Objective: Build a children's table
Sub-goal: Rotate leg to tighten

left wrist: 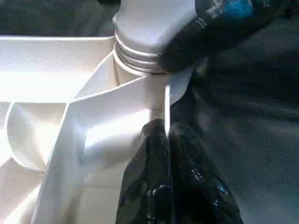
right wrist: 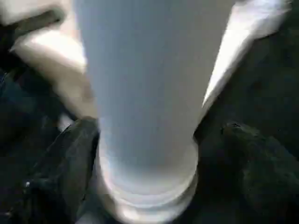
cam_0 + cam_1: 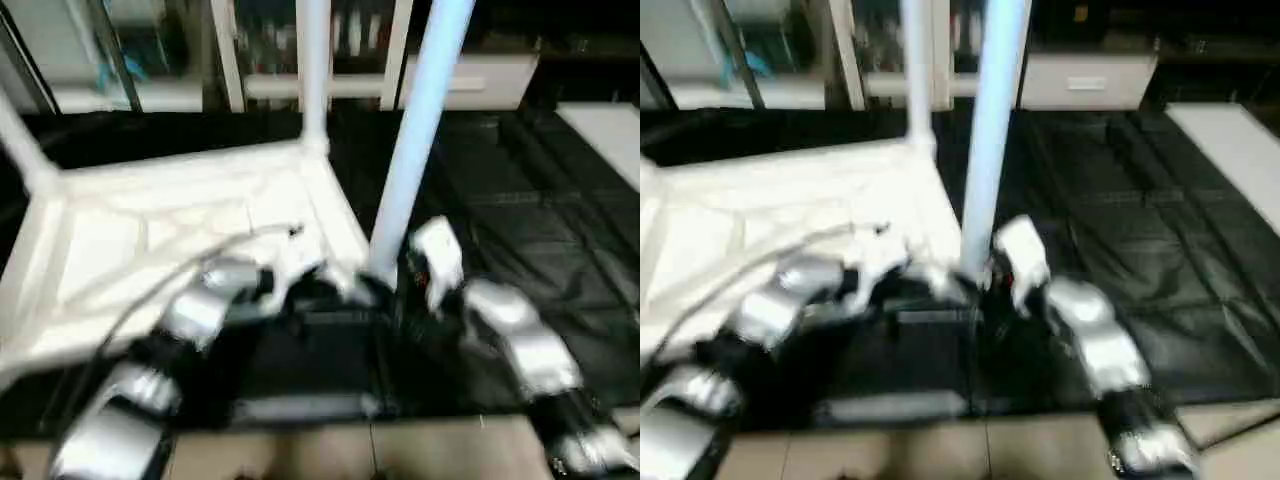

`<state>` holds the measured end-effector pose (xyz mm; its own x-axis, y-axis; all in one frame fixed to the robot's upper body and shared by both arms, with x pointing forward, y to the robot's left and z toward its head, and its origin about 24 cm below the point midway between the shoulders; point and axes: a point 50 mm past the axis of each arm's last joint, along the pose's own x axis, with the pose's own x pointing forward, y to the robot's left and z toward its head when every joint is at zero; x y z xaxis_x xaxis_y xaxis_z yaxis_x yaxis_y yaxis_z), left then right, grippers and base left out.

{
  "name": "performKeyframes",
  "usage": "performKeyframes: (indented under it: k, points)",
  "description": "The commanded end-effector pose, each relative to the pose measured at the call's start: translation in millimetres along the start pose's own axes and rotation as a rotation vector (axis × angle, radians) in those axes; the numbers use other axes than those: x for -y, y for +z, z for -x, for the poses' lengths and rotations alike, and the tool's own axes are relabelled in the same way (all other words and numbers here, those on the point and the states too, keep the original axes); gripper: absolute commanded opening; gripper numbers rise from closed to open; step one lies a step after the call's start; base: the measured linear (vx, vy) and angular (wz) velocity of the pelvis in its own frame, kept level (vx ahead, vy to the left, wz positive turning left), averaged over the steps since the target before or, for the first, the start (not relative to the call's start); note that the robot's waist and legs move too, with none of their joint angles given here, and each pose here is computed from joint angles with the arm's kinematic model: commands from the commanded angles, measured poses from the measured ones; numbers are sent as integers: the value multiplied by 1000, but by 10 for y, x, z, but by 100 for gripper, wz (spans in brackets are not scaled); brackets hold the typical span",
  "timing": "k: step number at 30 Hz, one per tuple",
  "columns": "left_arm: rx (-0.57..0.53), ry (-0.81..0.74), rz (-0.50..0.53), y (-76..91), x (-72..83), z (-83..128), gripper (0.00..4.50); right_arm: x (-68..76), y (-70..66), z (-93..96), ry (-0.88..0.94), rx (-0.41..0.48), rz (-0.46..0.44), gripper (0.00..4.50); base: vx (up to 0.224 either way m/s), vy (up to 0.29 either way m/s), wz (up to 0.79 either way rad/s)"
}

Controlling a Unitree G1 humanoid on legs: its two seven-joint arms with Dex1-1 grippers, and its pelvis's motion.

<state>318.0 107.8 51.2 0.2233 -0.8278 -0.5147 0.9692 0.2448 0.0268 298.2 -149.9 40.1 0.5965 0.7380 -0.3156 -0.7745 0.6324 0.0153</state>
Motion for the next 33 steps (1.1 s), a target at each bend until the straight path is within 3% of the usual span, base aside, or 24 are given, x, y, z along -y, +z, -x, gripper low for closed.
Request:
performKeyframes:
  k: [1,16,23,33]
  points:
    - [-38,-103,44,-105,117,5,0,-40,9,46,82,-22,22,444,0,0,0]
    - [-45,-154,35,-14,169,51,0,-16,20,35,151,-63,7,428,0,0,0]
    - [-56,-160,39,-38,185,78,0,-12,9,50,161,-66,1,358,0,0,0]
    - [-68,-178,46,-51,210,98,0,-36,-26,68,184,-72,-13,306,0,0,0]
